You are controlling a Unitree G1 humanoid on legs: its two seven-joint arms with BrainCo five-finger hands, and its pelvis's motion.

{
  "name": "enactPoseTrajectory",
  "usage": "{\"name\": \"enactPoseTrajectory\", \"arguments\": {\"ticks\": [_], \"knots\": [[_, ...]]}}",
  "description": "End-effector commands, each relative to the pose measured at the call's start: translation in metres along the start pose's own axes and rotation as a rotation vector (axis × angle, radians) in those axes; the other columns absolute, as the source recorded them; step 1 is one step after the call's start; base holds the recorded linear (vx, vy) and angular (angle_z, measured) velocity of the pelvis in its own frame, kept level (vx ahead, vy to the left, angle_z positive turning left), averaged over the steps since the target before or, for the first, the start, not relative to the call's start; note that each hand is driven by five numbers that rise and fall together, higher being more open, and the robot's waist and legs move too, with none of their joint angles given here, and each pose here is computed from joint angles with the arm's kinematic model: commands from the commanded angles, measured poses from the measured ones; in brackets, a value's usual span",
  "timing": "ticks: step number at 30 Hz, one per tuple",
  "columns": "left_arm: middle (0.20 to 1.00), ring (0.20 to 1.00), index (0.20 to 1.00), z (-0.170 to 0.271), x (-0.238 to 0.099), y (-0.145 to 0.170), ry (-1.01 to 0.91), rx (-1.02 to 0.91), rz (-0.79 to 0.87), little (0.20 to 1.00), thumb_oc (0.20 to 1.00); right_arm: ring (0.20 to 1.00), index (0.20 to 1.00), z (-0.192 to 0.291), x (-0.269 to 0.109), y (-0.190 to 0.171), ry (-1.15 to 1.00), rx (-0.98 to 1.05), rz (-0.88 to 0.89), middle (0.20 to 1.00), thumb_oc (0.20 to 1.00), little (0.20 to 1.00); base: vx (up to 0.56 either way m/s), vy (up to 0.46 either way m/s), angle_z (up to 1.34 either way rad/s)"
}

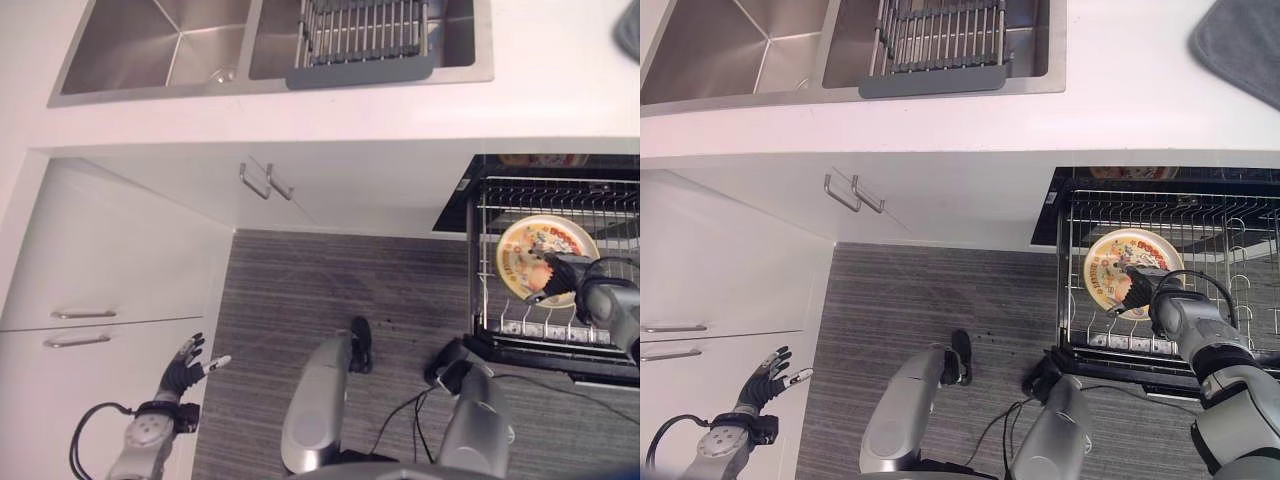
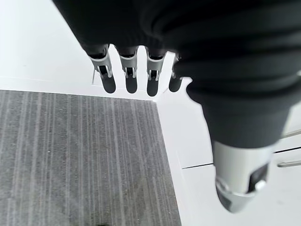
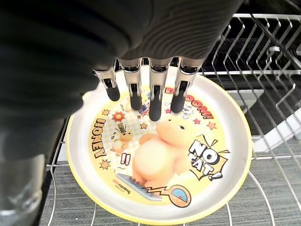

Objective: Place the dishes in the dishwasher.

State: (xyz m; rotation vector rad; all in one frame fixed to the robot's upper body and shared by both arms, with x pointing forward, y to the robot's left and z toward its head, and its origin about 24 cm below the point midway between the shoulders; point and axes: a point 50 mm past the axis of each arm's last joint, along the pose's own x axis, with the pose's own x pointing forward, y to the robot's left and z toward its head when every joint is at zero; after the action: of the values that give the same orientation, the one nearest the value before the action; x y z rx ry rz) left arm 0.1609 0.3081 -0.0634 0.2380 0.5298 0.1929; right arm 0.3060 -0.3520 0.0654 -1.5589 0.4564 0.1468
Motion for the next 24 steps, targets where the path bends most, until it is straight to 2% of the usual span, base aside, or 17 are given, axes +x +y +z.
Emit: {"name": "enactPoseTrajectory", "arguments": {"ticks": [1,7,8,10,14,17,20,24], "knots": [[1.0,1.0,1.0,0.005,-0.002,0.016,0.001,0.034,0.05,1.0,1.0,1.0,1.0,-0.012,-0.001,-0.007,0.06,0.134,0.0,1.0,1.0,1.0,0.0,0.0,0.0],[1.0,1.0,1.0,-0.003,-0.007,0.009,0.017,0.011,0.043,1.0,1.0,1.0,1.0,-0.013,-0.005,-0.02,0.019,0.491,-0.196,1.0,1.0,1.0,0.01,0.035,0.0],[1.0,1.0,1.0,-0.005,-0.008,0.008,0.022,0.006,0.045,1.0,1.0,1.0,1.0,-0.013,-0.007,-0.022,0.005,0.578,-0.194,1.0,1.0,1.0,0.02,0.045,-0.01],[1.0,1.0,1.0,-0.012,-0.012,0.005,0.036,-0.01,0.056,1.0,1.0,1.0,1.0,-0.016,-0.013,-0.037,-0.04,0.854,-0.298,1.0,1.0,1.0,0.04,0.077,-0.01],[1.0,1.0,1.0,-0.025,-0.02,0.0,0.063,-0.043,0.09,1.0,1.0,1.0,1.0,-0.024,-0.027,-0.044,-0.039,1.084,-0.401,1.0,1.0,1.0,0.02,0.082,-0.04],[1.0,1.0,1.0,-0.029,-0.022,-0.004,0.079,-0.06,0.115,1.0,1.0,1.0,1.0,-0.03,-0.041,-0.052,-0.058,1.384,-0.528,1.0,1.0,1.0,0.02,0.099,-0.14],[1.0,1.0,1.0,-0.03,-0.02,-0.01,0.086,-0.078,0.144,1.0,1.0,1.0,1.0,-0.028,-0.048,-0.042,0.009,1.457,-0.531,1.0,1.0,1.0,-0.01,0.063,-0.28],[1.0,1.0,1.0,-0.036,-0.023,-0.016,0.095,-0.115,0.199,1.0,1.0,1.0,1.0,-0.013,-0.063,-0.023,-0.048,1.578,-0.457,1.0,1.0,1.0,-0.04,0.041,-0.25]]}}
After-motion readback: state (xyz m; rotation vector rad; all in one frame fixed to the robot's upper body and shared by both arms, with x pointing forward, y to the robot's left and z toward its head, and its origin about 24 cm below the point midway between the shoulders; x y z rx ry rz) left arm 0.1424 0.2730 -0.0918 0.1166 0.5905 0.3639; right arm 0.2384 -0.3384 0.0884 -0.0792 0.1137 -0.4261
